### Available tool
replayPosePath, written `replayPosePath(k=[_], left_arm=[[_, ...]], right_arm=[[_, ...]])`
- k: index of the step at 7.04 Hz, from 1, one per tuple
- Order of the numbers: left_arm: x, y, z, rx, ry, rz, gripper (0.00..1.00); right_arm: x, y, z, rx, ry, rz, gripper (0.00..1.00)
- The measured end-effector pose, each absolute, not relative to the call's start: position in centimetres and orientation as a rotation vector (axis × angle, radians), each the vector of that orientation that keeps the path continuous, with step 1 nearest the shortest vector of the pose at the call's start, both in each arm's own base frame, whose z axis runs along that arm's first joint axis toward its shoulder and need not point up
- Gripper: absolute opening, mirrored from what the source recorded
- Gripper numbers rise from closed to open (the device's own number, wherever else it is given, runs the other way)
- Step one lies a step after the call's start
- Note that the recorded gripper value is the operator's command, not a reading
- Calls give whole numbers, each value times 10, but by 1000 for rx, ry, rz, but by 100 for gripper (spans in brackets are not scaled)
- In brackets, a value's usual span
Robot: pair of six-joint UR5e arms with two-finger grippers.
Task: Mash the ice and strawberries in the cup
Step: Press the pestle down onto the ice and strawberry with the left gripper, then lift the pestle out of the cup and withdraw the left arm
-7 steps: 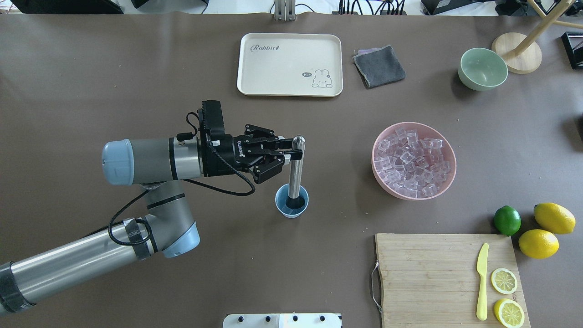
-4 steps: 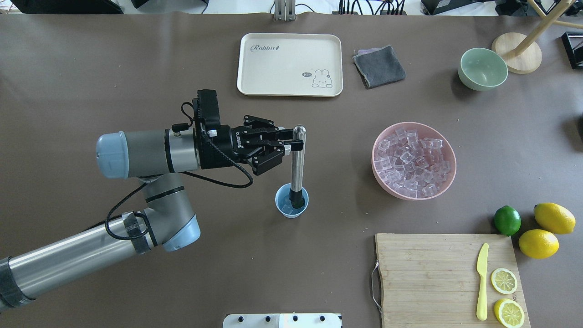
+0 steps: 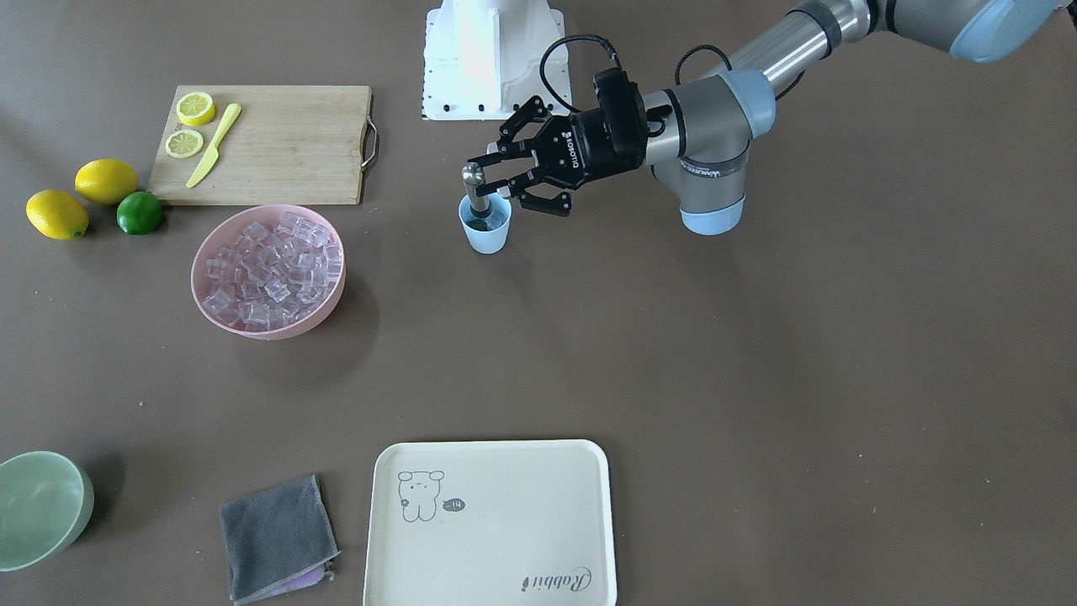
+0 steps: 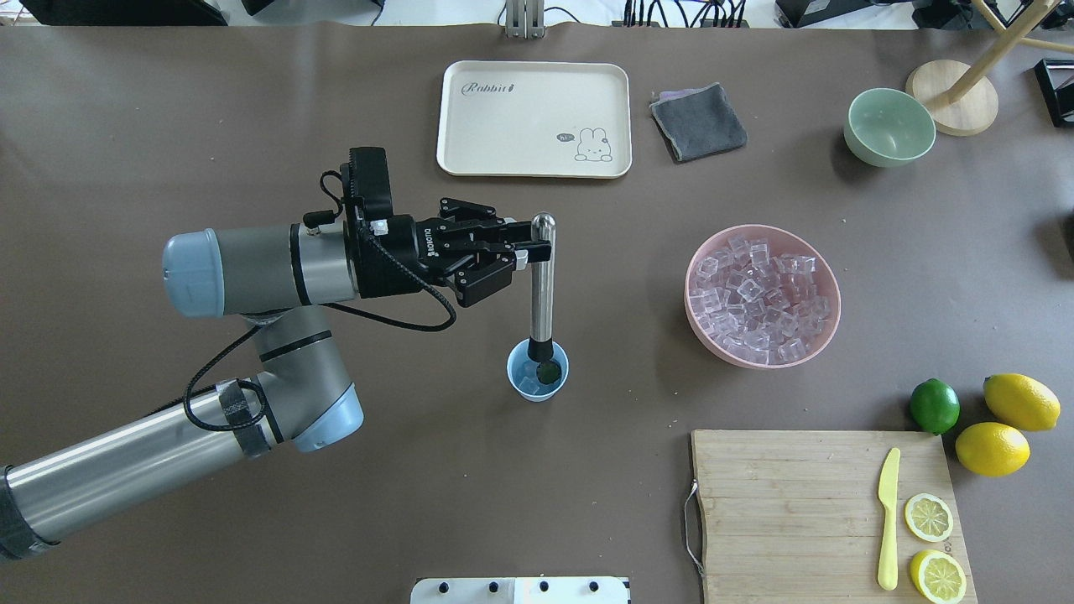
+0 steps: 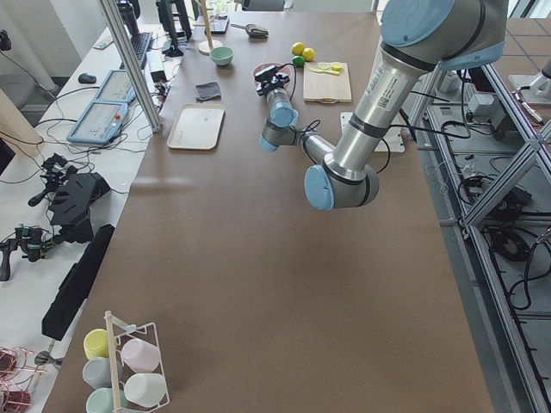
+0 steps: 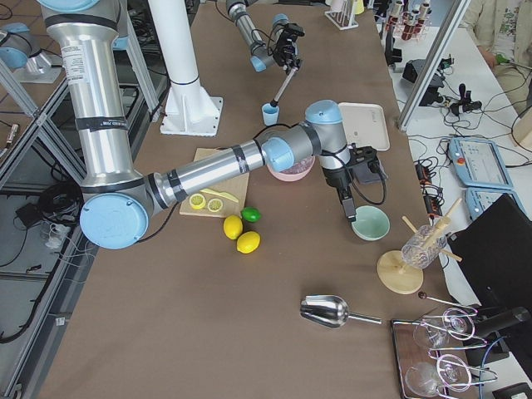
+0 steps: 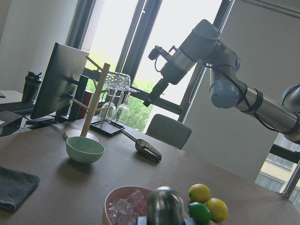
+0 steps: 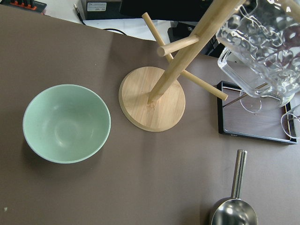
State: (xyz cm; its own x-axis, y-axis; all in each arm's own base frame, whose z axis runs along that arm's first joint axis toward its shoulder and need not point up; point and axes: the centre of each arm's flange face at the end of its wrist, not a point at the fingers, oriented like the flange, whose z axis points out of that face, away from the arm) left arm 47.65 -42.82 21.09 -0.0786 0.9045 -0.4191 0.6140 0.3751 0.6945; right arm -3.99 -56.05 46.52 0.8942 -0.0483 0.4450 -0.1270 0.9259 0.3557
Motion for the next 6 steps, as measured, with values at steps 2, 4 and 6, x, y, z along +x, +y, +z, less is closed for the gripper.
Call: replayPosePath(k=[2, 4, 6], left_arm=[[481, -428, 218, 1319, 1777, 432, 0], [486, -429, 224, 1307, 1767, 432, 0], [492, -427, 228, 1293, 1764, 431, 0]], right_arm=[[-40, -561, 467, 386, -464, 42, 100], [-41, -562, 468, 384, -464, 41, 100], [-42, -565, 470, 380, -462, 41, 100]])
